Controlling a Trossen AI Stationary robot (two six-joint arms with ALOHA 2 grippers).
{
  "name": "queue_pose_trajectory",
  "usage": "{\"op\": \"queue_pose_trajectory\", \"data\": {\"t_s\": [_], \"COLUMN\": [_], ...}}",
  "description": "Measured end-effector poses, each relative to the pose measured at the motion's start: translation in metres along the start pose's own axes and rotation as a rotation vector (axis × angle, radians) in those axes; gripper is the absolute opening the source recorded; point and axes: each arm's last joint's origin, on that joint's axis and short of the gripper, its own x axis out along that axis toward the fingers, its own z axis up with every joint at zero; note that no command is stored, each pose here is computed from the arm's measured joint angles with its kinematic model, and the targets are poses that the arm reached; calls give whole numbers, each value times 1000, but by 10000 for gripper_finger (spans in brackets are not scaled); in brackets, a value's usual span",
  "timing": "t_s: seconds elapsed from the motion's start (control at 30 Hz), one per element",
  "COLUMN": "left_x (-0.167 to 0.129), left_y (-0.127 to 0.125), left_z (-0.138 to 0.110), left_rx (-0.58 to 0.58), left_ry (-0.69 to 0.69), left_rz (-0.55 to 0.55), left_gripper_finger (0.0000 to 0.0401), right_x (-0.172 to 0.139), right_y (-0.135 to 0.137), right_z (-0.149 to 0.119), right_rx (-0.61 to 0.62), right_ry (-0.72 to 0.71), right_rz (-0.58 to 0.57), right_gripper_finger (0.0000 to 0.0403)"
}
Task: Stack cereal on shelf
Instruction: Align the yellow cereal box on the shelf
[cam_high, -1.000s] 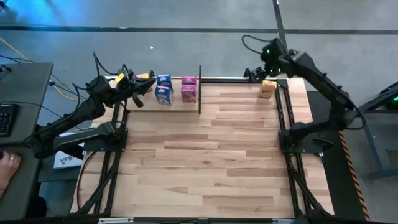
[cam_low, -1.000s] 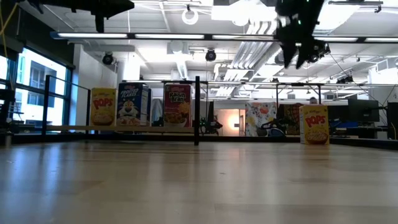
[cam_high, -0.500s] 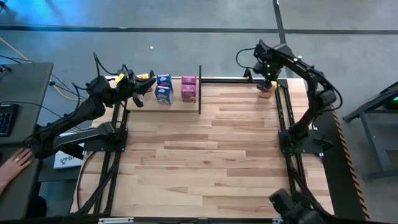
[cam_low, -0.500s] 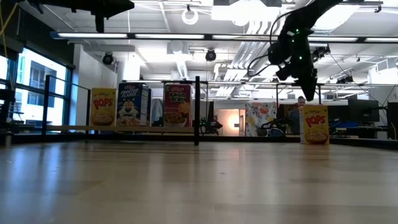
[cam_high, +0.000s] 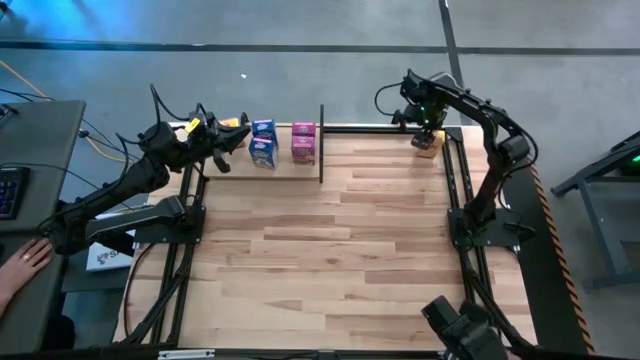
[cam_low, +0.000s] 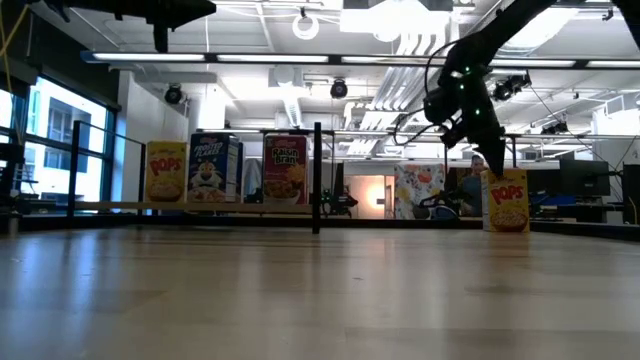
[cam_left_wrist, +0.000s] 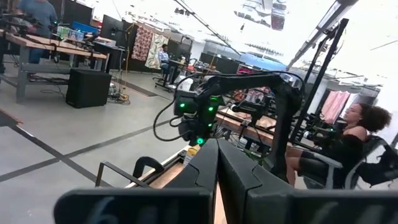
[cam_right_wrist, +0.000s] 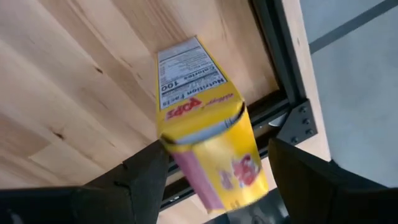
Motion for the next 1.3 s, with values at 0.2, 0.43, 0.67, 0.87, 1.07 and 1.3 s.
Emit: {"op": "queue_pose_trajectory", "data": {"t_s": [0.2,0.43,0.67,0.87,1.07,1.3], "left_x": [0,0,0,0,6,29], "left_y": [0,0,0,1,3,-8], "left_z": [0,0,0,1,-3,1], "left_rx": [0,0,1,46,79,108], "left_ry": [2,2,-5,-10,18,129], "left_rz": [-7,-7,16,19,22,-101], "left_gripper_finger": [0,0,0,12,80,183], "right_x": [18,22,20,13,-27,-87], "right_y": [-1,1,3,9,26,81], "right_z": [11,14,11,3,-18,-47], "right_rx": [28,32,30,51,69,25], "right_ry": [62,72,84,84,-66,-305], "right_rz": [19,27,59,175,253,376], "right_gripper_finger": [250,222,118,79,84,86]}}
